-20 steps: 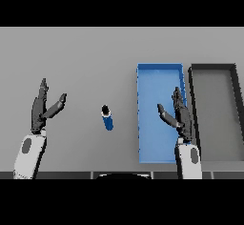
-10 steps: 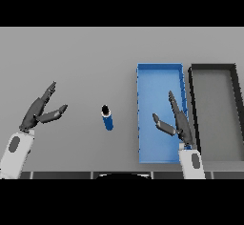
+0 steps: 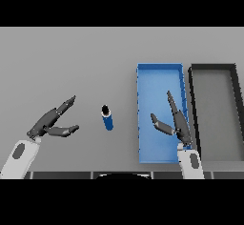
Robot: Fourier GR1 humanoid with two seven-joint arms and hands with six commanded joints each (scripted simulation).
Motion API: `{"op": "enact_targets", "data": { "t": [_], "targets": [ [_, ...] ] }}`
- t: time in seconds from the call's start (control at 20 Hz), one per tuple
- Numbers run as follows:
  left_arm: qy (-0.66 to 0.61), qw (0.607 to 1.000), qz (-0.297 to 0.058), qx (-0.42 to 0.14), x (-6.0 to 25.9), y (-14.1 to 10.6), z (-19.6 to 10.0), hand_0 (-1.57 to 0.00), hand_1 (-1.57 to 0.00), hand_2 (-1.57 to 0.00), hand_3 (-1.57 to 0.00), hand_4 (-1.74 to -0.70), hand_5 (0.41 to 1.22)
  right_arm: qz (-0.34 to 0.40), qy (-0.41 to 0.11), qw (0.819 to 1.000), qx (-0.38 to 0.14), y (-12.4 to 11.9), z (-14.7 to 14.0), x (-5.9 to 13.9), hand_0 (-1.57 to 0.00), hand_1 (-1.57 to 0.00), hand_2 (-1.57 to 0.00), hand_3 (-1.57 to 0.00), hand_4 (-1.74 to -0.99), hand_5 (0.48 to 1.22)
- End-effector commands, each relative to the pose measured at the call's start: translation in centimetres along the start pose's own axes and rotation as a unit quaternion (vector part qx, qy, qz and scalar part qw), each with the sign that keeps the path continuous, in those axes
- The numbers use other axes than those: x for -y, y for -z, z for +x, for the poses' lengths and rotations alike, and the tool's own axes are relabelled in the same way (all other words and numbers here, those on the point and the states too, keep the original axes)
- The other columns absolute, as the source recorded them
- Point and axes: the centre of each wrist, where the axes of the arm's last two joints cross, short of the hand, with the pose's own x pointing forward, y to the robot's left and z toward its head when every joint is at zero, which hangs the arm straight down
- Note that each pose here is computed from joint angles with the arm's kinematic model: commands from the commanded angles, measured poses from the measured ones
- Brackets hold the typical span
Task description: Pick up the blue pipe and place it into the blue bin.
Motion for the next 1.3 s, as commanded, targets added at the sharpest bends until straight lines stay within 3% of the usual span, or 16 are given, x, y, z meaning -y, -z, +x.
{"op": "enact_targets", "data": {
  "t": [0.0, 0.1, 0.55, 0.9, 1.15, 1.25],
  "targets": [
    [-0.002, 1.0, -0.017, 0.001, 1.0, 0.2, 0.2, 0.0, 0.0, 0.0, 0.0, -1.14, 0.503, 0.003, -0.001, 1.0, 0.003, -0.1, 0.0, 0.0, 0.0, 0.0, 0.0, 0.0, -1.208, 0.611],
    [-0.001, 0.999, -0.043, 0.0, 2.7, 1.1, 0.1, 0.0, 0.0, 0.0, 0.0, -1.17, 0.49, 0.0, -0.006, 1.0, 0.006, 0.0, 0.1, 0.2, 0.0, 0.0, 0.0, 0.0, -1.211, 0.613],
    [-0.007, 0.998, -0.064, -0.003, 7.5, 4.8, -1.4, 0.0, 0.0, 0.0, 0.0, -1.21, 0.468, -0.007, -0.001, 1.0, 0.004, -0.8, 0.4, 0.0, 0.0, 0.0, 0.0, 0.0, -1.229, 0.622],
    [0.0, 0.996, -0.084, -0.007, 9.7, 8.6, -2.4, 0.0, 0.0, 0.0, 0.0, -1.14, 0.459, -0.011, 0.0, 1.0, 0.003, -1.4, 0.2, 0.3, 0.0, 0.0, 0.0, 0.0, -1.204, 0.607],
    [-0.043, 0.994, -0.093, 0.031, 11.1, 10.4, -2.2, 0.0, 0.0, 0.0, 0.0, -1.21, 0.533, -0.01, 0.006, 1.0, -0.005, -1.2, 0.6, 0.5, 0.0, 0.0, 0.0, 0.0, -1.206, 0.606],
    [-0.06, 0.994, -0.087, 0.035, 11.5, 10.8, -2.2, 0.0, -0.04, -0.11, -0.04, -1.27, 0.585, -0.011, -0.003, 1.0, 0.0, -1.3, 0.4, 0.4, 0.0, 0.0, 0.0, 0.0, -1.196, 0.603]
  ]
}}
